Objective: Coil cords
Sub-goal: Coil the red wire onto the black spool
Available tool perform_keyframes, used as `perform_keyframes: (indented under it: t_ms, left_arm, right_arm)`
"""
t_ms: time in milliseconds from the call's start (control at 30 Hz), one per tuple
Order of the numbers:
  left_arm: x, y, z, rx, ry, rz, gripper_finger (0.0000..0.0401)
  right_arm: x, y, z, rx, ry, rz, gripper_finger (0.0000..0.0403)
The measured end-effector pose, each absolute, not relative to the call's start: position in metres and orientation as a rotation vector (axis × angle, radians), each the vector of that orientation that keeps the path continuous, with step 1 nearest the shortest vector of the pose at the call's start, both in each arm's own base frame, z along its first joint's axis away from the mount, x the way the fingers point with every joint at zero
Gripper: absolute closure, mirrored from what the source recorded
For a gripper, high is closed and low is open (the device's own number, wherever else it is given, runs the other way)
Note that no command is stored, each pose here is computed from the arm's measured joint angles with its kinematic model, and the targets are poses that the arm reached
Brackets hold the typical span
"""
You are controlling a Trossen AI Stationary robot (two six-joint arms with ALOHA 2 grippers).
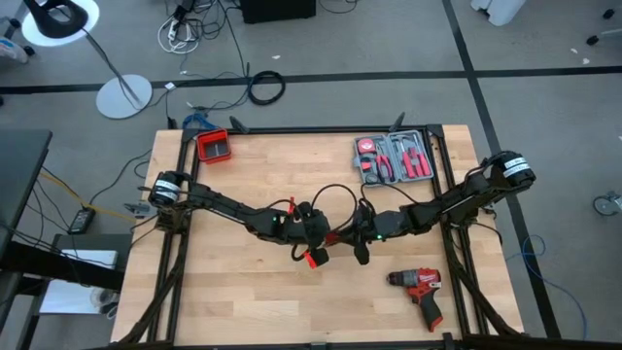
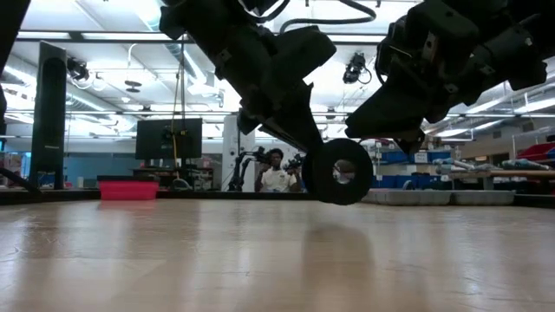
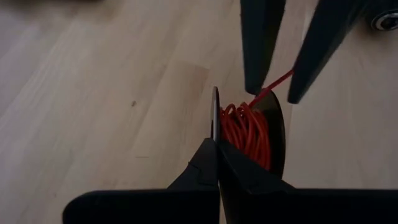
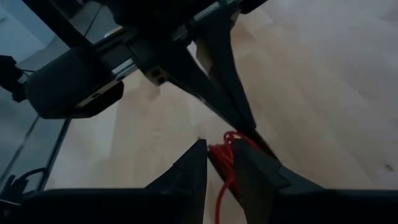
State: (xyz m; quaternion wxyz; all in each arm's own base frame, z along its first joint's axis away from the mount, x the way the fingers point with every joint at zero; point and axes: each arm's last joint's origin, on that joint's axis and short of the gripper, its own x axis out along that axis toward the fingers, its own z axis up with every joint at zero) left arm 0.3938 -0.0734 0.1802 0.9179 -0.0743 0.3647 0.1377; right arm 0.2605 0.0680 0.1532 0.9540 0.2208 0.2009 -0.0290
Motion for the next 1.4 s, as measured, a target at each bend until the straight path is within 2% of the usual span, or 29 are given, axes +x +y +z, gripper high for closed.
perform_keyframes:
  t_ms: [233, 467, 967, 1400]
  left_arm:
    - [0.394, -0.073, 0.180, -0.149, 0.753, 0.281, 0.0401]
    - [0.394, -0.074, 0.180, -0.125, 0.756, 0.271, 0.0401]
    - [0.401, -0.076, 0.187, -0.006, 0.667, 0.168, 0.0401]
    - [0.404, -0.076, 0.190, -0.007, 0.631, 0.164, 0.0401]
  right_arm:
    - [0.256, 0.063, 0.164, 0.386, 0.385, -0.095, 0.0323]
    - [0.238, 0.049, 0.158, 0.304, 0.600, -0.180, 0.0323]
    - [0.237, 0.051, 0.157, 0.065, 0.647, -0.022, 0.0323]
    - [0.241, 0.053, 0.163, 0.030, 0.570, 0.023, 0.0330]
